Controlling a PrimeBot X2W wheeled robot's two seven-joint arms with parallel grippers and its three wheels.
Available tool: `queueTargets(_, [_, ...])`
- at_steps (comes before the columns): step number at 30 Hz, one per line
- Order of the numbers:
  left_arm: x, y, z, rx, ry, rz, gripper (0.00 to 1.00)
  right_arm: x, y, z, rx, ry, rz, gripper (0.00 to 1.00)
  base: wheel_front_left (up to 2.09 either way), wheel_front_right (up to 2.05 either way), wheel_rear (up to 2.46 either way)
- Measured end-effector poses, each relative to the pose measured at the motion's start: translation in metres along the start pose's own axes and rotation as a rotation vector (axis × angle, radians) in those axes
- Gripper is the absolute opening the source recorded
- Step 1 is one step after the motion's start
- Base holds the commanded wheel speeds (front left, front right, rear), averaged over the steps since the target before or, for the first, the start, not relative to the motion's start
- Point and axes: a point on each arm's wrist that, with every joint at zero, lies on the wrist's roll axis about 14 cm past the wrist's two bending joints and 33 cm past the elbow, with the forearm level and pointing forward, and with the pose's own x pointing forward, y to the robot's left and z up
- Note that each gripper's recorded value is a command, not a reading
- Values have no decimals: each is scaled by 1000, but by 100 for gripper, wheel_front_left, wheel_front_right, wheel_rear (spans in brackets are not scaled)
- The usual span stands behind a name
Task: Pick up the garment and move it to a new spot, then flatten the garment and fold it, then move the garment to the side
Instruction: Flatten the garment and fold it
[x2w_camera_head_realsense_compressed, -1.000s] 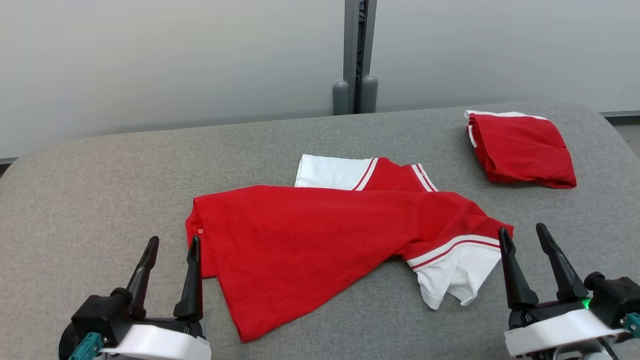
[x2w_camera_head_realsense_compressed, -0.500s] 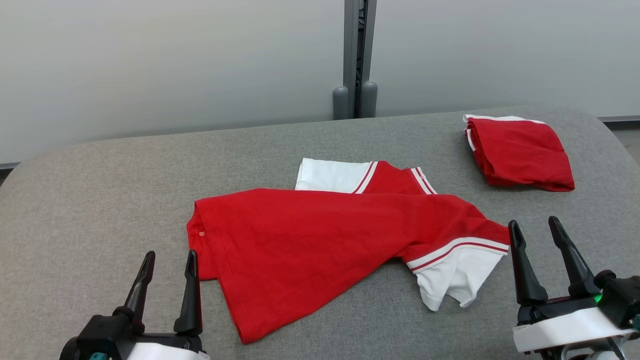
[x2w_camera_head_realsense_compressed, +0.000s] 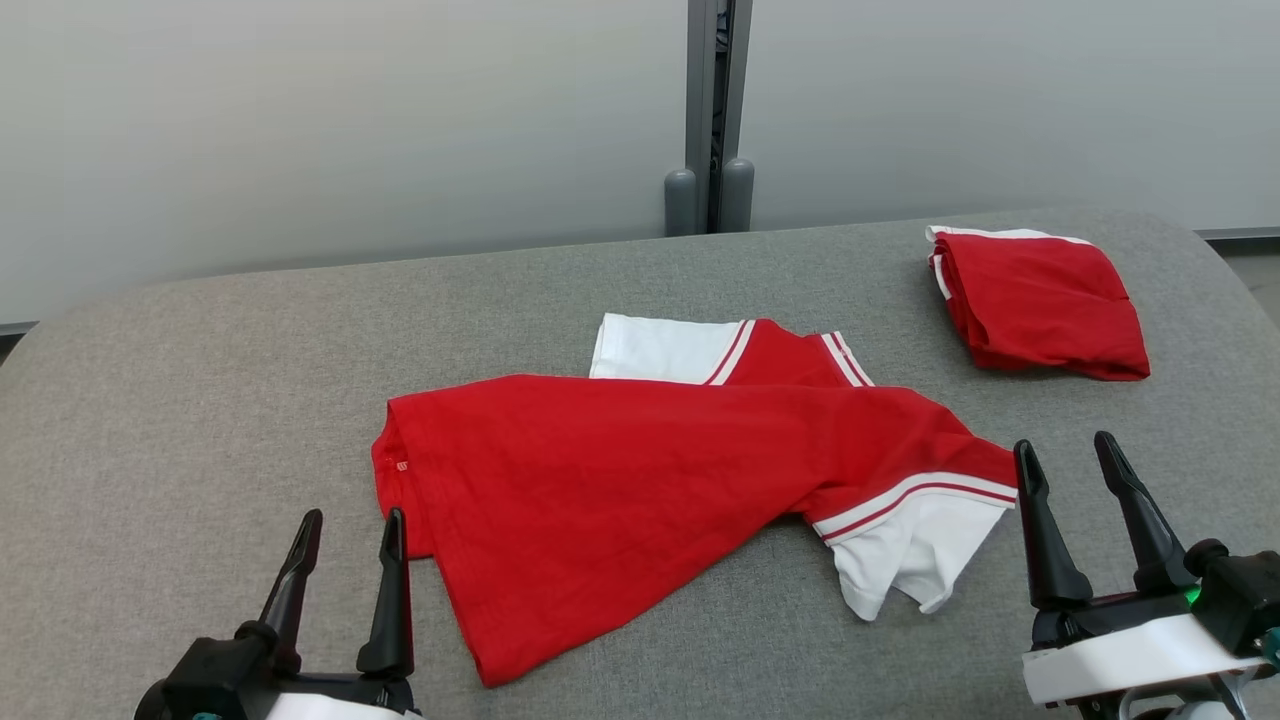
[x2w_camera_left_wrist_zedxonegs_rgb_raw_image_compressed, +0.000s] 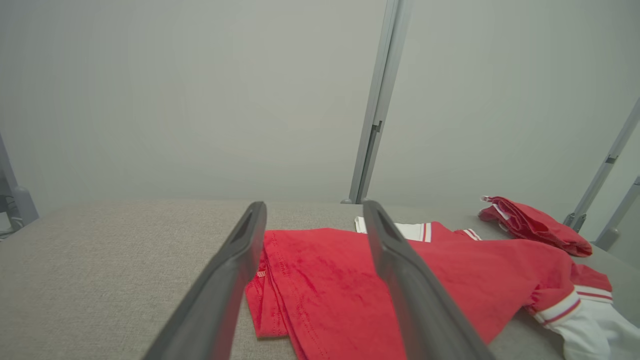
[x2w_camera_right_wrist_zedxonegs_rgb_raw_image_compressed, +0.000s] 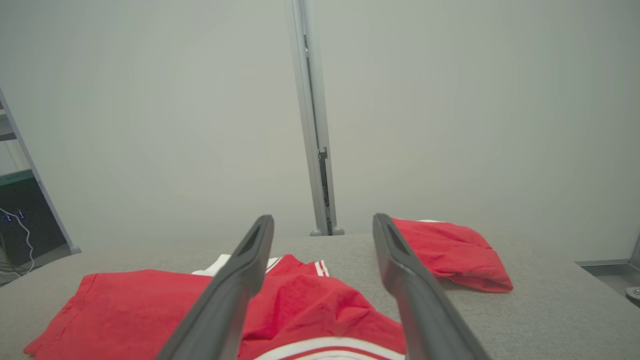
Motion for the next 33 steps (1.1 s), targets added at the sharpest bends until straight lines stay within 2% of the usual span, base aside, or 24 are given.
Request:
queueTargets(17, [0,1,-5,8,9,-4,100,-2,-2,-10,7,36,-11,100,0,0,0])
queueTargets(27, [-1,1,-9,-2,20,-1,100,-29,-13,-86,62,423,-67,100,0,0,0])
queueTargets(33, [-2,2,-12,-7,28,4,100,-44,-5,-121,114,612,-66,100,0,0,0])
